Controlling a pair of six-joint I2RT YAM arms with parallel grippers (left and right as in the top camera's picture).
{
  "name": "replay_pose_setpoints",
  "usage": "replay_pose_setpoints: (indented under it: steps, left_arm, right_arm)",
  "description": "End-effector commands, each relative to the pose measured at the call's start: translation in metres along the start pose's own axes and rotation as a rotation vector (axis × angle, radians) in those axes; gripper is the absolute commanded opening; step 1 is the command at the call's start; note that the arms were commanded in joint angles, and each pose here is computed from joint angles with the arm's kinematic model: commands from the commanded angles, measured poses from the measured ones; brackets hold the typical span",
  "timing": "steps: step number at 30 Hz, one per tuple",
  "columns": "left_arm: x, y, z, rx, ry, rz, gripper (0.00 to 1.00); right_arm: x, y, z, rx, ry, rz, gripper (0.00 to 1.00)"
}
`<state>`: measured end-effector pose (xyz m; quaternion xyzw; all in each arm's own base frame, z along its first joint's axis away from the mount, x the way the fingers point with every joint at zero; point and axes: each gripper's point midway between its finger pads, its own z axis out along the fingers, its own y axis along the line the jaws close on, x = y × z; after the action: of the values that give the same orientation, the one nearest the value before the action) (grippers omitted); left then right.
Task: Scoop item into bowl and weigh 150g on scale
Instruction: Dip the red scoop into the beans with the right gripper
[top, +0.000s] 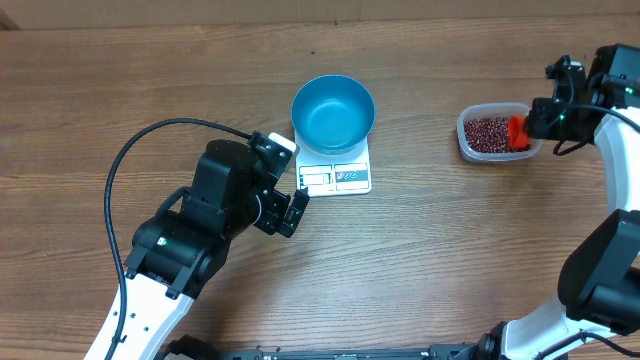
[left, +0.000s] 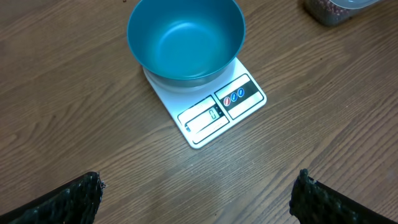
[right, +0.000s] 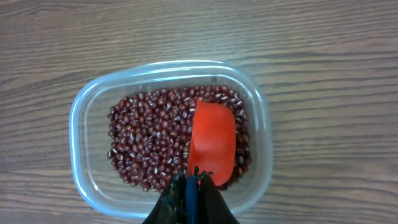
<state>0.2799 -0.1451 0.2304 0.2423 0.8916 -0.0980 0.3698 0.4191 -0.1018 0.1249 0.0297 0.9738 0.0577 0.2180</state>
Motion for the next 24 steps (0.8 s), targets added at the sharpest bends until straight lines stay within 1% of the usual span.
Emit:
replay_pose_setpoints:
  steps: [1, 5, 15, 20, 24]
  left_arm:
    - [-0.005, 0.0, -0.005, 0.006, -0.023, 0.014, 1.0]
    - [-0.005, -0.001, -0.005, 0.007, -0.024, 0.014, 1.0]
    - [-0.005, 0.0, -0.005, 0.006, -0.023, 0.014, 1.0]
    - [-0.005, 0.0, -0.005, 0.006, -0.023, 0.014, 1.0]
    - [-0.005, -0.001, -0.005, 0.007, -0.024, 0.014, 1.0]
  right_arm:
    - [0.014, 0.012, 0.01, -0.058, 0.028, 0.006, 0.04]
    - [0.021, 0.022, 0.016, -0.12, 0.033, 0.016, 0.04]
    - [0.028, 0.031, 0.02, -0.174, 0.046, 0.055, 0.04]
    - [0.036, 0.042, 0.027, -0.241, 0.047, 0.066, 0.04]
    - [0.033, 0.049, 0.026, -0.28, 0.036, 0.09, 0.04]
